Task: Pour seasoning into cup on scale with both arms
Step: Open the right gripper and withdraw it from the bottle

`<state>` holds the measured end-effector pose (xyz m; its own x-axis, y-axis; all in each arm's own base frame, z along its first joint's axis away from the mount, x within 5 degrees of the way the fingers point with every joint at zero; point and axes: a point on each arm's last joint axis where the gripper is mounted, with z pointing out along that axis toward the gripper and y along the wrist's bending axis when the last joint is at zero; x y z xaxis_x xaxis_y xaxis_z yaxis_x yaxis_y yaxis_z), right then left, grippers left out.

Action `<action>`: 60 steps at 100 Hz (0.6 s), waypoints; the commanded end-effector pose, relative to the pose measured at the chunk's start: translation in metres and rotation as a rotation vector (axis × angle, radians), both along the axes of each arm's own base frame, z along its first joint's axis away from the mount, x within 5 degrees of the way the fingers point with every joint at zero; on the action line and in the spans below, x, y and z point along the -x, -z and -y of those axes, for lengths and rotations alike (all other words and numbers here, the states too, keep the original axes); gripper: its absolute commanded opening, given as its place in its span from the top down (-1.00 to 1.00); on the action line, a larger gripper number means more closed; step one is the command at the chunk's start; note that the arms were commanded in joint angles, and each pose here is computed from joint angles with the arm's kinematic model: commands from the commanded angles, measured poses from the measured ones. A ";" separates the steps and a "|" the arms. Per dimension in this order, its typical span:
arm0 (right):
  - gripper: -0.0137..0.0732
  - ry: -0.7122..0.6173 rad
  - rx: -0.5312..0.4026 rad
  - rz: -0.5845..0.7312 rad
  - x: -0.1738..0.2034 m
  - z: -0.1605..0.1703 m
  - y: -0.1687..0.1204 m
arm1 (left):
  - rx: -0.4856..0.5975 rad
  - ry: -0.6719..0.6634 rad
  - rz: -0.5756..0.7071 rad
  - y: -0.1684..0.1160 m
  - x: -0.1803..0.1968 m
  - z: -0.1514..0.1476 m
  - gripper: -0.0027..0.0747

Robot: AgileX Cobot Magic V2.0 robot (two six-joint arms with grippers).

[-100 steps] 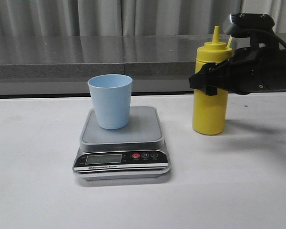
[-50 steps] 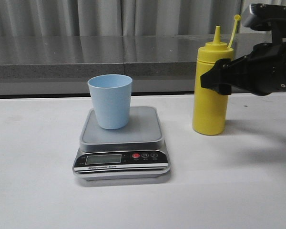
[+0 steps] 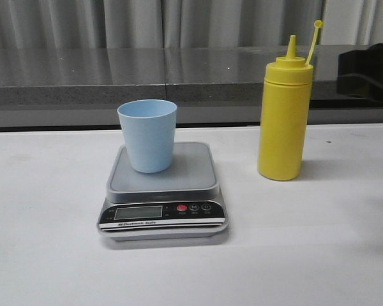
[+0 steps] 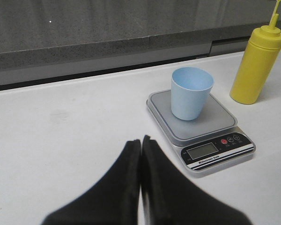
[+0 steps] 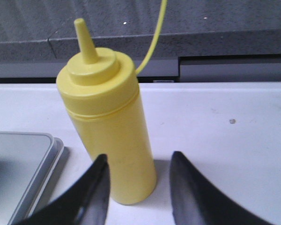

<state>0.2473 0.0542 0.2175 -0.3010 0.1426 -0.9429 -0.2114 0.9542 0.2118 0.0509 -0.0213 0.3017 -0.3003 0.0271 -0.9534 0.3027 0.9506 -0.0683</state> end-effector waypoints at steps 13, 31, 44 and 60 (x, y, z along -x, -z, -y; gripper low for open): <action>0.72 0.032 -0.066 0.162 0.028 0.008 -0.034 | 0.038 -0.012 0.081 -0.014 -0.001 0.000 0.98; 0.84 0.044 -0.032 0.184 0.048 0.013 -0.042 | 0.038 -0.012 0.081 -0.014 -0.001 0.000 0.98; 0.84 0.065 0.014 0.151 0.058 0.017 -0.046 | 0.038 -0.012 0.081 -0.014 -0.001 0.000 0.98; 0.84 0.075 0.010 0.145 0.074 0.021 -0.047 | 0.038 -0.012 0.081 -0.014 -0.001 0.000 0.98</action>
<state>0.1793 0.0342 0.2494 -0.2484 0.1475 -0.9574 -0.1471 0.9711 0.1878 0.0509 -0.0213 0.3017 -0.3003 0.0271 -0.9534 0.3027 0.9506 -0.0683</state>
